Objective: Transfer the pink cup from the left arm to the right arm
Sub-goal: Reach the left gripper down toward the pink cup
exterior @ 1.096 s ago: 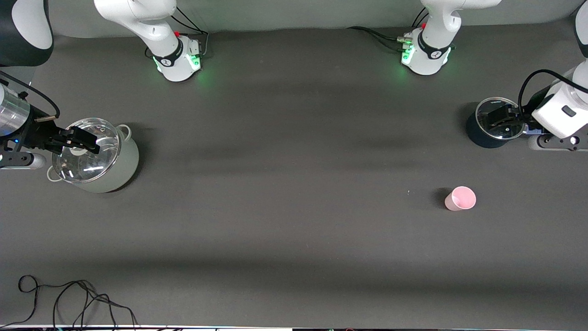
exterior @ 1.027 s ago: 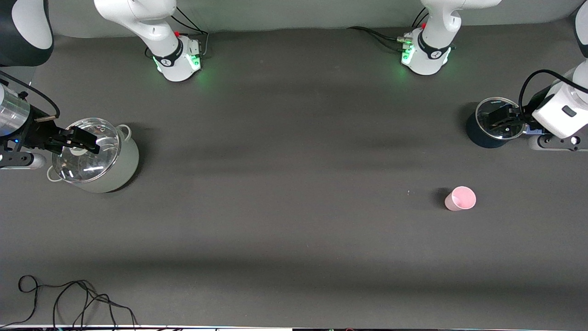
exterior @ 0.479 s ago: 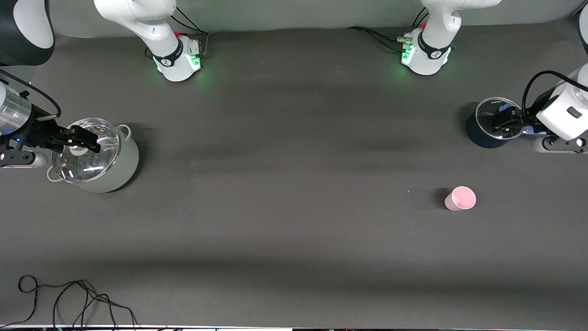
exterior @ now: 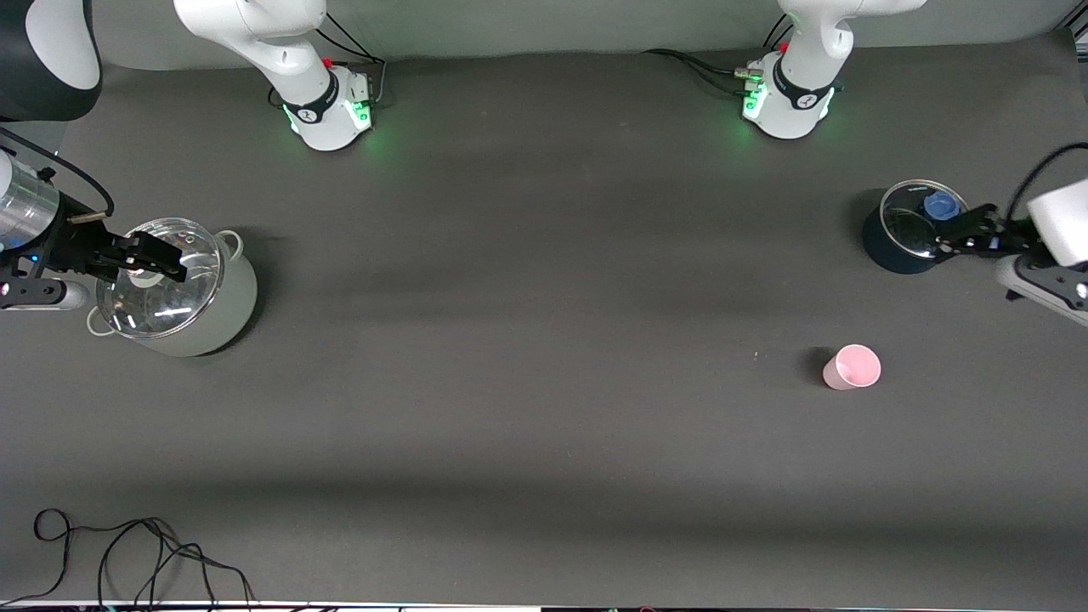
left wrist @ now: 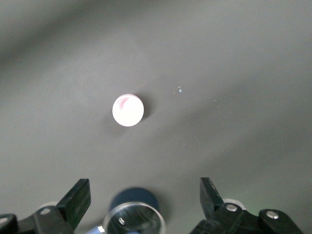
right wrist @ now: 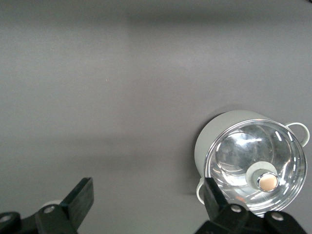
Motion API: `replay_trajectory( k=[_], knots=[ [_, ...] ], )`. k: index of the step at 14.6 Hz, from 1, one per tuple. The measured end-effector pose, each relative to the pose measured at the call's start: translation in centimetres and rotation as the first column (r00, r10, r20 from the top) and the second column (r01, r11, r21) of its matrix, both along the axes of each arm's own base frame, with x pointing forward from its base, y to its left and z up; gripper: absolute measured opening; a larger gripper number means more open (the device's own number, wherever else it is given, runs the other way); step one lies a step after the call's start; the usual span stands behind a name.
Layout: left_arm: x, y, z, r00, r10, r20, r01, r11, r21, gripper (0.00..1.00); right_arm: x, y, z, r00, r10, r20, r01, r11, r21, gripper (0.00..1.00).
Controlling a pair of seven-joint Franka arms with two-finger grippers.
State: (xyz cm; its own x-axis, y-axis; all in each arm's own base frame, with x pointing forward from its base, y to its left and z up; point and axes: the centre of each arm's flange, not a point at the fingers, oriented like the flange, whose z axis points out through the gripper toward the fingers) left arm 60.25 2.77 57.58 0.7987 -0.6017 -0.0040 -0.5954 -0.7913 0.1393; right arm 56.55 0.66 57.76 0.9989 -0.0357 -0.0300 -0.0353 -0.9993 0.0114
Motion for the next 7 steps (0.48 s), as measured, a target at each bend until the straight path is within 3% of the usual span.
replay_trajectory(
  k=[3, 7],
  knots=[
    [2.1, 5.5, -3.2, 0.983, -0.179, 0.047, 0.184, 0.971, -0.155, 1.0, 0.0, 0.0, -0.1, 1.0, 0.0, -0.002, 0.0, 1.0, 0.0, 1.0],
    [3.3, 11.3, -8.7, 0.951, -0.267, 0.153, 0.305, 0.883, -0.356, 1.0, -0.1, 0.0, -0.1, 1.0, 0.0, -0.002, 0.0, 1.0, 0.0, 1.0]
  ],
)
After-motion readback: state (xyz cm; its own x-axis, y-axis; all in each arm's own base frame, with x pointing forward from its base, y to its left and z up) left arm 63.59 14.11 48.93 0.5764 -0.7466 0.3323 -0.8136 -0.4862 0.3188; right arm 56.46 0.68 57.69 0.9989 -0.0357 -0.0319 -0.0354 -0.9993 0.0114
